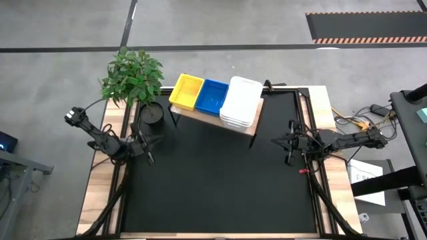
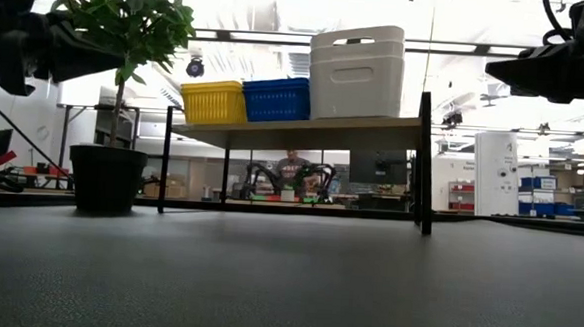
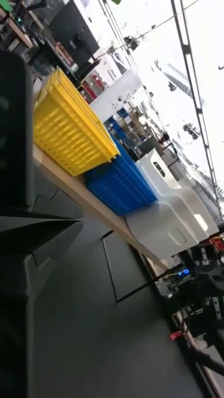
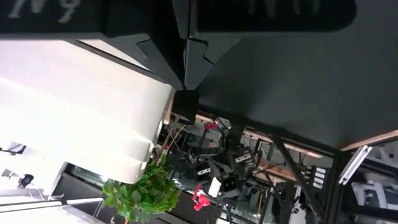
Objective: Stack baskets on shelf by color
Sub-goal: Return to Home Position
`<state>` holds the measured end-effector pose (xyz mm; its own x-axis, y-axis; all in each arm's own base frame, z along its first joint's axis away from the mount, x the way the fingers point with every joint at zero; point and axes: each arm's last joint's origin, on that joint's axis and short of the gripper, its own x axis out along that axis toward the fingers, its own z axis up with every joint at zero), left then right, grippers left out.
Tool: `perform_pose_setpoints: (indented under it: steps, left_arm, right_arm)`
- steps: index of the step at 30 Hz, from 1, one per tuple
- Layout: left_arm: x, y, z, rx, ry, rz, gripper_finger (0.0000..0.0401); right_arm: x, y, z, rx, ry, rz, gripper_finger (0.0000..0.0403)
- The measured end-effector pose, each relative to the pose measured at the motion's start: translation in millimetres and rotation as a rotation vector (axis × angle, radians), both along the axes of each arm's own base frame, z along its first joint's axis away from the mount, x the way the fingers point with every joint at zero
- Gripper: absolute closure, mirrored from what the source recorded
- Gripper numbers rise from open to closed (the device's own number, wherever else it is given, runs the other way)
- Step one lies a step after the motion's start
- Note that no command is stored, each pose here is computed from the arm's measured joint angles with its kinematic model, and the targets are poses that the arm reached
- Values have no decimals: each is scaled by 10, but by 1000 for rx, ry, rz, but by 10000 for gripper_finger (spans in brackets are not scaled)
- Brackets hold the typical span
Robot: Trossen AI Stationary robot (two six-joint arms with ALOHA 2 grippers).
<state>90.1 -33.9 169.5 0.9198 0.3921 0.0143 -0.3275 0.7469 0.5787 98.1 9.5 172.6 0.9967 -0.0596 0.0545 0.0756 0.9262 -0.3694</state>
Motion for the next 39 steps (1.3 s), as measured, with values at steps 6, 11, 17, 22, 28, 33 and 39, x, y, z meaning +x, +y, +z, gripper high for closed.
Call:
perform_pose_setpoints:
  steps: [6, 11, 17, 22, 28, 33, 39]
  left_arm:
    - [14, -10, -21, 15, 21, 0, 401]
    - [24, -17, -37, 27, 38, 0, 401]
    - [35, -25, -55, 40, 56, 0, 401]
    - [42, -30, -66, 48, 67, 0, 401]
    - [46, -33, -73, 53, 74, 0, 401]
    - [45, -32, -72, 52, 73, 0, 401]
    - [45, -32, -73, 52, 74, 0, 401]
  right_arm:
    - [0, 0, -1, -2, 0, 0, 394]
    - [0, 0, -1, -2, 0, 0, 394]
    - [0, 0, -1, -2, 0, 0, 394]
    - [0, 0, -3, -3, 1, 0, 394]
    - [0, 0, -3, -2, 1, 0, 394]
    - [0, 0, -3, -2, 1, 0, 394]
    - [0, 0, -3, -3, 1, 0, 394]
